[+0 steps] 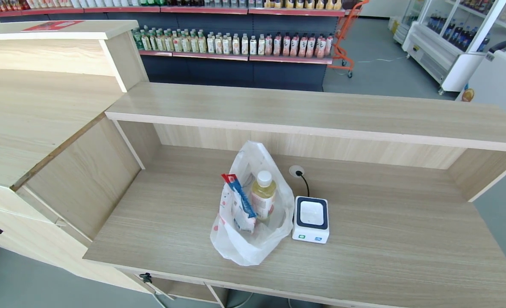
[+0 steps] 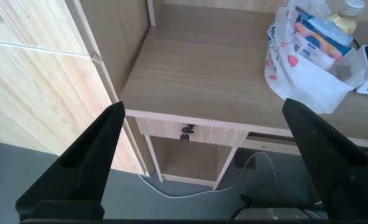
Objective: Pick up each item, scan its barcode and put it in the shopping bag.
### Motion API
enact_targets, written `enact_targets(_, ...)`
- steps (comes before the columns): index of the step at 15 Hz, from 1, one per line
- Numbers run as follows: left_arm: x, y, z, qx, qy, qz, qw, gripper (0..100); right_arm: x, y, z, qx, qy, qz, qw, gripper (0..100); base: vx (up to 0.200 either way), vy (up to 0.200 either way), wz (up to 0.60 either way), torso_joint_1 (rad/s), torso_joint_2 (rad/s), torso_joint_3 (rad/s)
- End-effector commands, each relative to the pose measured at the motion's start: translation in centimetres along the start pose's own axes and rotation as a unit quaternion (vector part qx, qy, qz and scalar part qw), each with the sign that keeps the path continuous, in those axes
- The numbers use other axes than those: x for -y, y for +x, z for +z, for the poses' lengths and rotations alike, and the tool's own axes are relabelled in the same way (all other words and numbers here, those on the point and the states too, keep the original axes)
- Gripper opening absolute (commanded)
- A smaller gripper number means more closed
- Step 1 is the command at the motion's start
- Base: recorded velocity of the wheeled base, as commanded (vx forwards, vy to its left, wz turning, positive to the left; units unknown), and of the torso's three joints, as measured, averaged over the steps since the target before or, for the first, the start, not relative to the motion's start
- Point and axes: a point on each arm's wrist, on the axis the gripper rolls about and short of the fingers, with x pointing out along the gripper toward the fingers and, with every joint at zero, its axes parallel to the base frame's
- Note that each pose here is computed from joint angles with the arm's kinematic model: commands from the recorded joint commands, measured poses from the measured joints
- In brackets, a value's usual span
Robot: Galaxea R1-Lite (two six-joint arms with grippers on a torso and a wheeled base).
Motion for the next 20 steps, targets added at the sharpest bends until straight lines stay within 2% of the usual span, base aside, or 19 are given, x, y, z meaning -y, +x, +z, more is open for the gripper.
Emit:
enact_targets(1,0.00,-0.04,-0.01,0.003,-0.001,0.001,1.0000,100,0.00,0.04,0.00,-0.003,0.000,0.001,1.000,100,0.200,-0.200,0.00,0.002,0.00,0.002)
enact_targets(2,0.00,-0.07,-0.02,0.005,-0.002,0.001,1.0000,100,0.00,0.04,0.00,-0.003,0.000,0.001,1.000,100,0.200,-0.200,0.00,0.032,0.00,0.007)
enact_targets(12,0.00,-0.07,-0.02,0.005,-0.003,0.001,1.0000,100,0.00,0.04,0.00,-0.003,0.001,0.001,1.000,100,0.000,0.000,0.00,0.000,0.00,0.000)
enact_targets(17,0.00,-0.07,-0.02,0.005,-0.003,0.001,1.0000,100,0.00,0.04,0.00,-0.003,0.001,0.001,1.000,100,0.000,0.200,0.00,0.003,0.00,0.001)
enact_targets(20,0.00,-0.07,-0.02,0.005,-0.003,0.001,1.0000,100,0.00,0.04,0.00,-0.003,0.001,0.001,1.000,100,0.000,0.000,0.00,0.000,0.00,0.000)
